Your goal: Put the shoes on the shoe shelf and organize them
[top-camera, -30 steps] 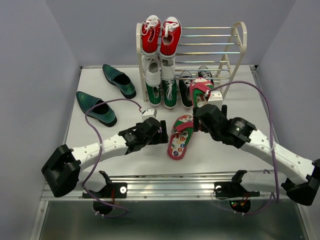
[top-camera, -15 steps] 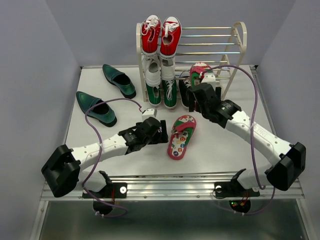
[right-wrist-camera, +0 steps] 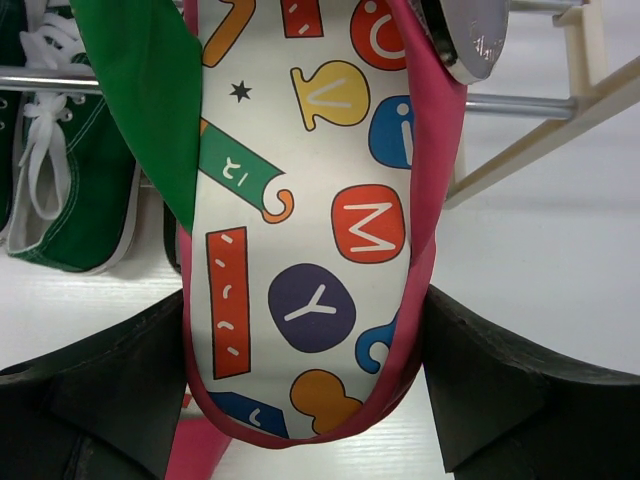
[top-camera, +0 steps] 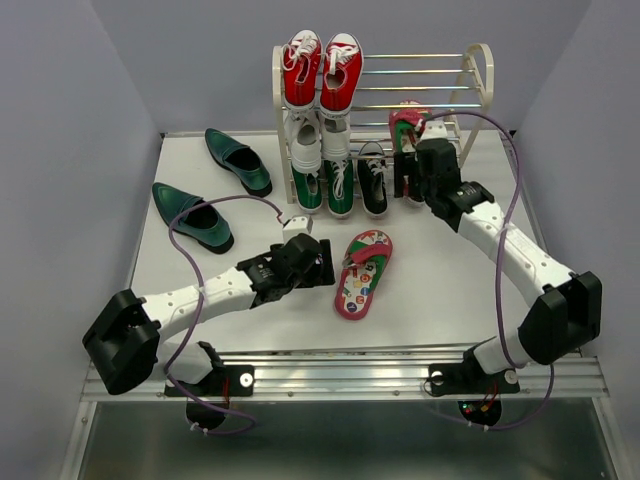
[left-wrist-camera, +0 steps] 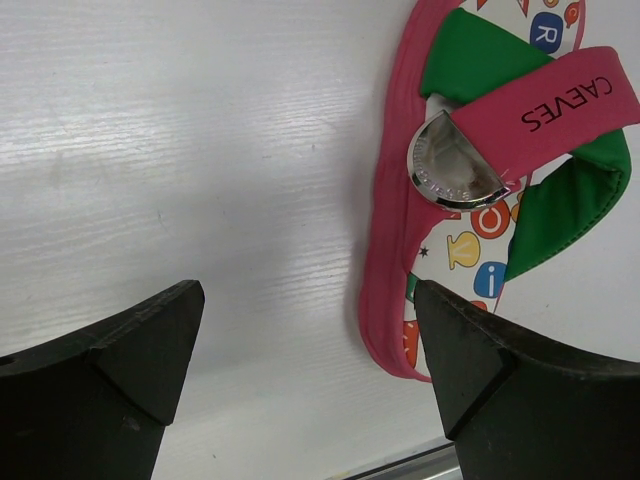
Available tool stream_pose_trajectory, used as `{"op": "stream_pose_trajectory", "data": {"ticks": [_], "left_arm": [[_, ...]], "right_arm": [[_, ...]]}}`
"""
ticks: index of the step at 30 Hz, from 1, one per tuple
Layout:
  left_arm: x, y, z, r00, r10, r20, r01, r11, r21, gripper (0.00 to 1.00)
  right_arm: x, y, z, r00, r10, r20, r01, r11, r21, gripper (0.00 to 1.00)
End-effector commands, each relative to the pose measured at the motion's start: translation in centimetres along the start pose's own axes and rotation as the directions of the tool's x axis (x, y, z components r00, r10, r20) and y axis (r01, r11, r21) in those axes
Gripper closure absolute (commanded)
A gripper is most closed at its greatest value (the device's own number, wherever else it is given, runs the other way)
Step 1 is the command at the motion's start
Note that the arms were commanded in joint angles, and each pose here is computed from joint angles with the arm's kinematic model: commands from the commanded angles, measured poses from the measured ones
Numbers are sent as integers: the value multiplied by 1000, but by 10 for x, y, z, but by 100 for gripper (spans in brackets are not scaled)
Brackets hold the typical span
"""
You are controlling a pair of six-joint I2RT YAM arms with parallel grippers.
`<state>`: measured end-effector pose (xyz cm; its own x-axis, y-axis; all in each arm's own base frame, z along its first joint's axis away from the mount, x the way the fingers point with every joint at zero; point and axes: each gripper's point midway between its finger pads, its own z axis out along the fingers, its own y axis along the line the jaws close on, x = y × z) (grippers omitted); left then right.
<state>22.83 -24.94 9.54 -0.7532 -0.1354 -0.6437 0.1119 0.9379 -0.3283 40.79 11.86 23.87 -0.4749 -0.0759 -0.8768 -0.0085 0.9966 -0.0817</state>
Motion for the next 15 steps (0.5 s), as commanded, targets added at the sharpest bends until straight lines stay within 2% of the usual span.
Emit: {"op": "stream_pose_trajectory", "data": {"ticks": [1,15], "left_arm": [[-24,-14,-9,998,-12,63,10,1000,26,1],[-26,-14,-8,997,-25,67,24,1000,16,1]], "right_arm": [[-84,-10,-2,967,84,242,-75,996,-44,99],[-105,-54,43,943,113,314,-127,992,24,99]]}}
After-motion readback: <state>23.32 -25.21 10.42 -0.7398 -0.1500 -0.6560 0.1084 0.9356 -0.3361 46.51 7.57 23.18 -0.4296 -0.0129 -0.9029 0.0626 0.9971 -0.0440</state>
